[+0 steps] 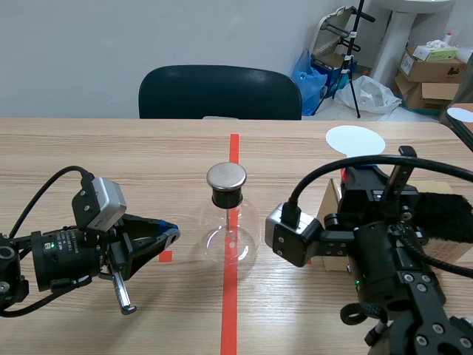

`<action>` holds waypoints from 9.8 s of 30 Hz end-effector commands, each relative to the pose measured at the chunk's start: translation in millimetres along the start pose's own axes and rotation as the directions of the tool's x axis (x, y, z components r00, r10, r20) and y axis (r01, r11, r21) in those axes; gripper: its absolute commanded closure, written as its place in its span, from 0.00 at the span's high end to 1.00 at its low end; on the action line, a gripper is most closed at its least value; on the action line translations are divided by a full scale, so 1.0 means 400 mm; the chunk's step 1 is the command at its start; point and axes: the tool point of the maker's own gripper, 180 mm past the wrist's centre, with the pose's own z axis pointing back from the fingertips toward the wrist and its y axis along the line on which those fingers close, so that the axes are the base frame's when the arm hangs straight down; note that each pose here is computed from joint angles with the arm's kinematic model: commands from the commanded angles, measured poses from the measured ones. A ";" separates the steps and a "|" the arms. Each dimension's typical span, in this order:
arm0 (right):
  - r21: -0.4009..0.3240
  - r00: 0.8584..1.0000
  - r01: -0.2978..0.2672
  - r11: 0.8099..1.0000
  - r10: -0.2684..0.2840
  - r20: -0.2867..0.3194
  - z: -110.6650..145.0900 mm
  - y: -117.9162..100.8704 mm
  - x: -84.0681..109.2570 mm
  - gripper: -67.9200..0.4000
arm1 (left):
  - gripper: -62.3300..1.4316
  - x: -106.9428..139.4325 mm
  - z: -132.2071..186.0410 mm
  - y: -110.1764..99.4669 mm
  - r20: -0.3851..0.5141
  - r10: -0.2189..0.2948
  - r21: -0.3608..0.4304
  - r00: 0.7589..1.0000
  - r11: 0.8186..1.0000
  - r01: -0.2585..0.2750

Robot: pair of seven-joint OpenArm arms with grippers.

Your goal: Do the electroscope experiment

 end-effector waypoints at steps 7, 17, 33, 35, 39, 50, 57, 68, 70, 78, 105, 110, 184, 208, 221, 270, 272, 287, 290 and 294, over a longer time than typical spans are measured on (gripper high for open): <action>-0.025 1.000 -0.009 1.000 0.009 -0.005 -0.009 -0.016 -0.011 0.02 | 0.07 0.024 -0.006 0.007 0.036 -0.002 0.010 0.999 1.000 0.002; -0.025 0.999 -0.009 1.000 0.010 0.037 -0.008 -0.016 0.008 0.02 | 0.07 0.024 -0.006 0.007 0.036 -0.002 0.010 0.999 1.000 0.002; -0.037 0.925 -0.031 0.999 0.042 0.377 0.025 -0.015 0.161 0.02 | 0.07 0.024 -0.006 0.007 0.036 -0.002 0.010 0.999 1.000 0.002; -0.037 0.910 -0.031 0.999 0.043 0.413 0.032 -0.014 0.177 0.02 | 0.07 0.024 -0.006 0.007 0.036 -0.002 0.010 0.999 1.000 0.002; -0.037 0.881 -0.031 0.999 0.045 0.472 0.045 -0.013 0.204 0.02 | 0.07 0.024 -0.006 0.007 0.036 -0.002 0.010 0.999 1.000 0.002; -0.037 0.809 -0.031 0.999 0.046 0.586 0.077 -0.010 0.255 0.02 | 0.07 0.024 -0.006 0.007 0.036 -0.002 0.010 0.999 1.000 0.002; -0.037 0.800 -0.031 0.999 0.047 0.599 0.081 -0.010 0.261 0.02 | 0.07 0.024 -0.006 0.007 0.036 -0.002 0.010 0.999 1.000 0.002; -0.037 0.800 -0.031 0.999 0.047 0.598 0.081 -0.010 0.261 0.02 | 0.07 0.024 -0.006 0.007 0.036 -0.002 0.010 0.999 1.000 0.002; -0.037 0.800 -0.031 0.999 0.047 0.598 0.081 -0.010 0.261 0.02 | 0.07 0.024 -0.006 0.007 0.036 -0.002 0.010 0.999 1.000 0.002; -0.037 0.800 -0.030 0.999 0.046 0.598 0.081 -0.010 0.261 0.02 | 0.07 0.023 -0.006 0.007 0.035 -0.003 0.009 0.999 1.000 0.002; -0.037 0.800 -0.030 0.999 0.046 0.598 0.081 -0.010 0.261 0.02 | 0.07 0.022 -0.006 0.007 0.033 -0.005 0.008 0.999 1.000 0.004; -0.037 0.801 -0.030 0.999 0.046 0.597 0.081 -0.010 0.261 0.02 | 0.07 0.022 -0.006 0.007 0.033 -0.005 0.008 0.999 1.000 0.004; -0.037 0.935 -0.030 0.999 0.041 0.352 0.020 -0.016 0.150 0.02 | 0.07 0.022 -0.006 0.007 0.033 -0.005 0.008 0.999 1.000 0.004; -0.035 0.998 -0.027 0.999 0.025 -0.054 -0.008 -0.021 -0.033 0.02 | 0.07 0.022 -0.006 0.007 0.033 -0.005 0.008 0.999 1.000 0.004; -0.035 0.992 -0.027 0.999 0.031 0.122 -0.005 -0.019 0.046 0.02 | 0.07 0.022 -0.006 0.007 0.033 -0.005 0.008 0.999 1.000 0.004; -0.035 0.812 -0.027 0.999 0.043 0.582 0.076 -0.011 0.254 0.02 | 0.07 0.022 -0.006 0.007 0.033 -0.005 0.008 0.999 1.000 0.004; -0.035 0.812 -0.027 0.999 0.043 0.582 0.076 -0.011 0.254 0.02 | 0.07 0.022 -0.006 0.007 0.033 -0.005 0.008 0.999 1.000 0.004; -0.035 0.885 -0.027 0.999 0.040 0.463 0.043 -0.013 0.200 0.02 | 0.07 0.022 -0.006 0.007 0.033 -0.005 0.008 0.999 1.000 0.004; -0.035 0.922 -0.027 0.999 0.039 0.385 0.026 -0.015 0.165 0.02 | 0.07 0.022 -0.006 0.007 0.033 -0.005 0.008 0.999 1.000 0.004; -0.035 0.961 -0.027 0.999 0.036 0.274 0.009 -0.017 0.115 0.02 | 0.07 0.022 -0.006 0.007 0.033 -0.005 0.008 0.999 1.000 0.004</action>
